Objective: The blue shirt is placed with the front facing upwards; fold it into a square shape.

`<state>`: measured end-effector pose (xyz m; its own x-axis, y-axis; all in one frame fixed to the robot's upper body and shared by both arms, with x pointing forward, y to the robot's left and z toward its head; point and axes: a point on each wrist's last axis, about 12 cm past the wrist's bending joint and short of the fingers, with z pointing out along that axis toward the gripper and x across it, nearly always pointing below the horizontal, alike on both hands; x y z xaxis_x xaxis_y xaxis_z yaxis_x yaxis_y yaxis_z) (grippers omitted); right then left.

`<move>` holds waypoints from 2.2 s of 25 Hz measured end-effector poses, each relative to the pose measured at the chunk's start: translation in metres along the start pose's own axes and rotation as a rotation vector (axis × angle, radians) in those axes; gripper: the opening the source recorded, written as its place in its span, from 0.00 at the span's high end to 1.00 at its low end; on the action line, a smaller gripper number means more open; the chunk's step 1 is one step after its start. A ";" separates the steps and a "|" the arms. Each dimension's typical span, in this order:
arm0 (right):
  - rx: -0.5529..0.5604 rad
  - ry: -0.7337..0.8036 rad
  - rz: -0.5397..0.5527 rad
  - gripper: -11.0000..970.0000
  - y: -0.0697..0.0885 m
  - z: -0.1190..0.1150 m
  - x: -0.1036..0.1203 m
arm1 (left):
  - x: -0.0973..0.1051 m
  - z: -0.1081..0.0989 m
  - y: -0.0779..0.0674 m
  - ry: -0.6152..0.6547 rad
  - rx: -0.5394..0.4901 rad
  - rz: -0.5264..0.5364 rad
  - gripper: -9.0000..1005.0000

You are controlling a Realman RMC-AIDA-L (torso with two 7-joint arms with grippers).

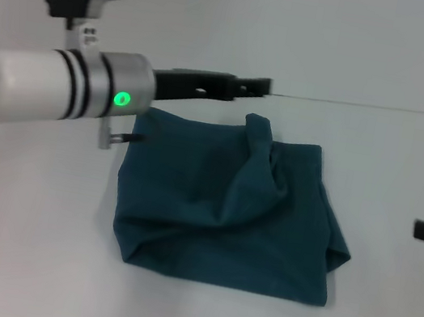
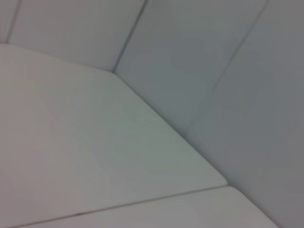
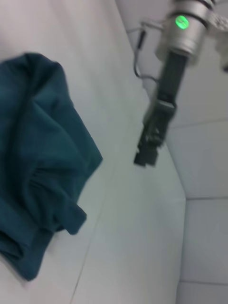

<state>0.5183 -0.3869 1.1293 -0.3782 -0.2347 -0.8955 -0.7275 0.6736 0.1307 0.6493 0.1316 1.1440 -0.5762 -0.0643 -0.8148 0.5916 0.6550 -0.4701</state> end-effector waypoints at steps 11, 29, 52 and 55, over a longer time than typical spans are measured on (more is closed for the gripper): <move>-0.014 0.113 0.076 0.06 -0.006 0.071 -0.053 | 0.006 -0.032 0.037 -0.024 -0.087 0.023 0.18; -0.040 0.228 0.123 0.06 0.000 0.108 -0.100 | 0.011 -0.105 0.040 0.210 0.235 0.358 0.18; 0.004 0.524 0.056 0.06 0.042 0.200 -0.160 | 0.037 -0.172 0.027 0.219 0.530 0.377 0.18; 0.004 0.519 0.023 0.06 0.040 0.202 -0.156 | 0.039 -0.172 0.027 0.218 0.532 0.372 0.18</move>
<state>0.6644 -0.1817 1.1881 -0.6288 -0.5359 -0.5635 -0.7140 0.6849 0.1453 0.5458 0.2761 1.1580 -0.3483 0.2832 -0.8936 0.9367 0.1417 -0.3202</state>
